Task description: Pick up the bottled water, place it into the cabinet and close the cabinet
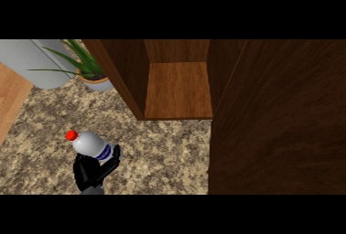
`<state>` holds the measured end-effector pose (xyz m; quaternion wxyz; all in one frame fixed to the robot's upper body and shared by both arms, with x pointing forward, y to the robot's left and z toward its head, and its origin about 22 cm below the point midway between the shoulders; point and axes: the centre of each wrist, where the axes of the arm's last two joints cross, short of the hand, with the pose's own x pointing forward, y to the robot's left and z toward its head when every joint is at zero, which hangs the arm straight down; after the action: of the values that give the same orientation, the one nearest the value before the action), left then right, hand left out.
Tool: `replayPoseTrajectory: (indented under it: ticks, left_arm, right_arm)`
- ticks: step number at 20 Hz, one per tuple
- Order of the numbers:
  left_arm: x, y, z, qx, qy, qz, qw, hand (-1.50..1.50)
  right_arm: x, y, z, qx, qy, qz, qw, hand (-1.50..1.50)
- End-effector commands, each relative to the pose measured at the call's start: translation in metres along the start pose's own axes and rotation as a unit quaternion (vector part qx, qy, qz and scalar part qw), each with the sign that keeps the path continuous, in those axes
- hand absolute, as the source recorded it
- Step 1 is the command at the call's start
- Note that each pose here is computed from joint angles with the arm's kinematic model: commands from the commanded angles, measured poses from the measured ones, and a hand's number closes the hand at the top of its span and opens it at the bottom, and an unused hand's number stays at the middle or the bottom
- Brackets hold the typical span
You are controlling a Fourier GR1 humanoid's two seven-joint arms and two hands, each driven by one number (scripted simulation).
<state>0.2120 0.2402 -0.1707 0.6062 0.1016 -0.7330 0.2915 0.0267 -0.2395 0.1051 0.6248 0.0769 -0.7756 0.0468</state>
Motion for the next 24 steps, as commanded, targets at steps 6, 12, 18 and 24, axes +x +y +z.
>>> replayPoseTrajectory:
  ticks: [6, 12, 18, 24]
  left_arm:
    - [0.003, 0.007, -0.001, -0.212, 0.07, 0.028, 0.9745, 1.5]
    - [0.0, -0.025, -0.002, -0.254, 0.065, 0.059, 0.9632, 1.5]
    - [0.021, -0.074, -0.011, -0.271, 0.077, 0.069, 0.9571, 1.5]
    - [0.05, -0.128, -0.006, -0.294, 0.086, 0.066, 0.9496, 1.5]
  right_arm:
    - [0.022, 0.005, -0.003, -0.005, -0.029, -0.001, 1.0, -1.5]
    - [0.027, -0.001, 0.0, 0.008, -0.016, -0.004, 1.0, -1.5]
    - [0.02, -0.004, -0.003, -0.003, -0.022, -0.014, 1.0, -1.5]
    - [0.016, -0.009, -0.011, -0.005, -0.023, -0.012, 1.0, -1.5]
